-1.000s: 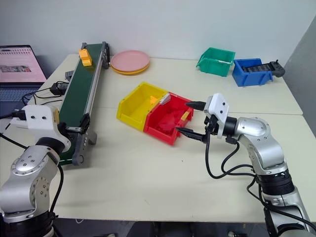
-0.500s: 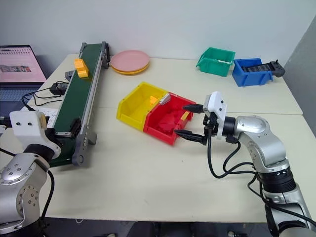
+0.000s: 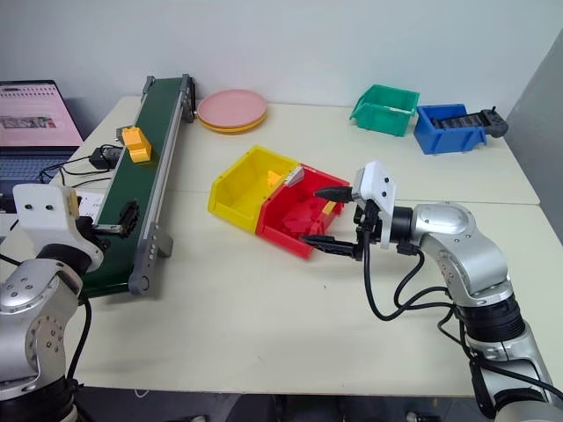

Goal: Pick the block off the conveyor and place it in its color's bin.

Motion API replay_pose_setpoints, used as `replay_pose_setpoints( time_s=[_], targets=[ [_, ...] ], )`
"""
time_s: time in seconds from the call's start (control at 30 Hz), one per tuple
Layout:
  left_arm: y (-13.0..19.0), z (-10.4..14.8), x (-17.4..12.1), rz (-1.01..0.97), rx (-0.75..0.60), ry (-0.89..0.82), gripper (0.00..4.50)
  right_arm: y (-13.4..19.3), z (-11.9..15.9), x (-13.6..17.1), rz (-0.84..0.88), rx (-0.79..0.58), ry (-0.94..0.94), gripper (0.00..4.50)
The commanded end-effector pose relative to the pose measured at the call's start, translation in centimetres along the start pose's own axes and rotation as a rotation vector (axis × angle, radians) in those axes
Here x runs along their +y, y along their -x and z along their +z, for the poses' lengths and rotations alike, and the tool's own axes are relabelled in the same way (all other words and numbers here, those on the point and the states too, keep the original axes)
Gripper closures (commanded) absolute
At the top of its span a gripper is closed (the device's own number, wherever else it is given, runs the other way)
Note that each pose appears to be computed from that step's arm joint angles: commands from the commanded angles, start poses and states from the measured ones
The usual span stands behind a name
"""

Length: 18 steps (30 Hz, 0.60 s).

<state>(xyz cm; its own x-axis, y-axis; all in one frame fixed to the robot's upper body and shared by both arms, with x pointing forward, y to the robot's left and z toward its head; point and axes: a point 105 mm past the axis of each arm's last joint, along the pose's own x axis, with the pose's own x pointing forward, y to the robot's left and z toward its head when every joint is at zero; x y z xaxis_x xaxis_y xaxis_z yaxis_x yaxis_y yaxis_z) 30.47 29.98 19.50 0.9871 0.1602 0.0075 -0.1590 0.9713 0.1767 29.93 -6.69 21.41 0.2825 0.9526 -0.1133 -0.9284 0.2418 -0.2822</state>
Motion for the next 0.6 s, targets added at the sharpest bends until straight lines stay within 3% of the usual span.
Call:
replay_pose_setpoints(
  time_s=[0.03, 0.6],
  targets=[
    [-0.8, 0.8, 0.2, 0.028, -0.007, 0.029, 0.01, -0.2, 1.1, 0.2, 0.01, -0.018, 0.036, 0.0],
    [-2.3, -1.7, 1.4, 0.092, 0.148, 0.116, 0.01, -0.3, 0.6, 1.6, 0.048, -0.013, 0.046, 0.0]
  ],
)
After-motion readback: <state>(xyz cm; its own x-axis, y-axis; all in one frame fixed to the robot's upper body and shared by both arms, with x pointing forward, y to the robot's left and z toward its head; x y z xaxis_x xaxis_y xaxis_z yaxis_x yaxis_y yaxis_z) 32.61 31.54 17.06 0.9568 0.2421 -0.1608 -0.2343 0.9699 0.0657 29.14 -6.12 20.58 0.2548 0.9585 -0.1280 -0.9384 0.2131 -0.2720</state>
